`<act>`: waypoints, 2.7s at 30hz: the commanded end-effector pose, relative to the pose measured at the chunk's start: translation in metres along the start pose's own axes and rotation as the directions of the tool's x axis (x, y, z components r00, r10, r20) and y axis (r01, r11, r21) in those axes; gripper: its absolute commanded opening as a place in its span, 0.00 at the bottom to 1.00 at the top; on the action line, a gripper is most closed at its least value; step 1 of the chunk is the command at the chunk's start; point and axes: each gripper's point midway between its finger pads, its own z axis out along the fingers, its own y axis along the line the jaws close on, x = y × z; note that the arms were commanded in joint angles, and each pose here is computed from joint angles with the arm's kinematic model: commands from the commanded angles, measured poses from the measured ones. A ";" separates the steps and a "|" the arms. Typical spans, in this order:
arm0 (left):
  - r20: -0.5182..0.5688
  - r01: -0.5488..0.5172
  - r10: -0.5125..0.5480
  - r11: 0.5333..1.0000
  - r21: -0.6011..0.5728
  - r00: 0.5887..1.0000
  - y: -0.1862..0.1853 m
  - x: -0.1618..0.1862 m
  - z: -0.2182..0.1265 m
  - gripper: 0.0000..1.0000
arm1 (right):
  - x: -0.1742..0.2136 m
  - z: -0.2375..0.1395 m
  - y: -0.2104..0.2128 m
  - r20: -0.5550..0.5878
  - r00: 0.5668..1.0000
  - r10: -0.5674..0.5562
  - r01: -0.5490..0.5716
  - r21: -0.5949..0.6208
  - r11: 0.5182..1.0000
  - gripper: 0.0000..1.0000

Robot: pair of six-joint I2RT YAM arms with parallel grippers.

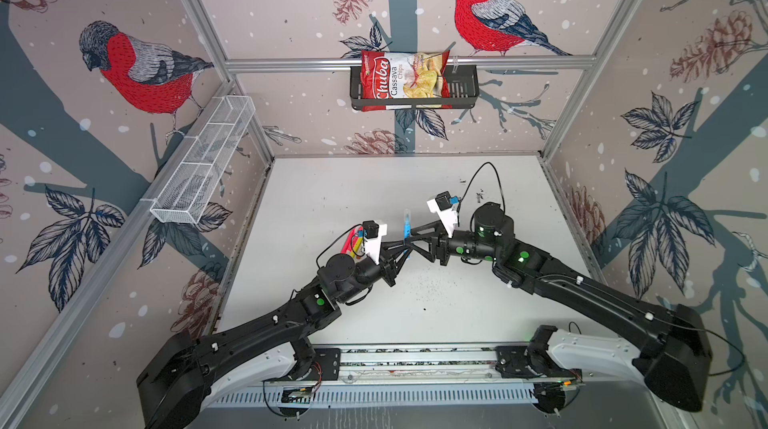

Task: Insert the pens into the pen caps
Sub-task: 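Push the clear cap down onto the blue marker tip with the right gripper, then open the left gripper and release the capped marker to the right gripper, then carry the capped blue marker away with the right gripper while the left draws back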

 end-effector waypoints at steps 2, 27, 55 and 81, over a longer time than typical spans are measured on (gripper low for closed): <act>0.038 -0.009 0.008 0.999 0.041 0.999 -0.010 -0.013 0.002 0.00 | -0.003 0.006 -0.002 0.014 1.000 -0.011 0.011 0.002 1.000 0.43; -0.047 -0.003 -0.001 0.997 -0.075 0.999 0.015 0.013 0.002 0.48 | 0.015 0.001 -0.113 -0.057 0.986 0.156 -0.122 0.386 0.915 0.07; -0.005 -0.017 0.016 0.986 -0.165 1.000 0.027 0.002 -0.028 0.49 | 0.035 -0.061 -0.386 -0.150 0.827 0.542 -0.075 0.925 0.372 0.08; 0.017 -0.009 0.012 0.983 -0.181 1.000 0.031 0.005 -0.044 0.49 | 0.060 -0.076 -0.459 -0.185 0.758 0.625 0.043 0.971 0.235 0.12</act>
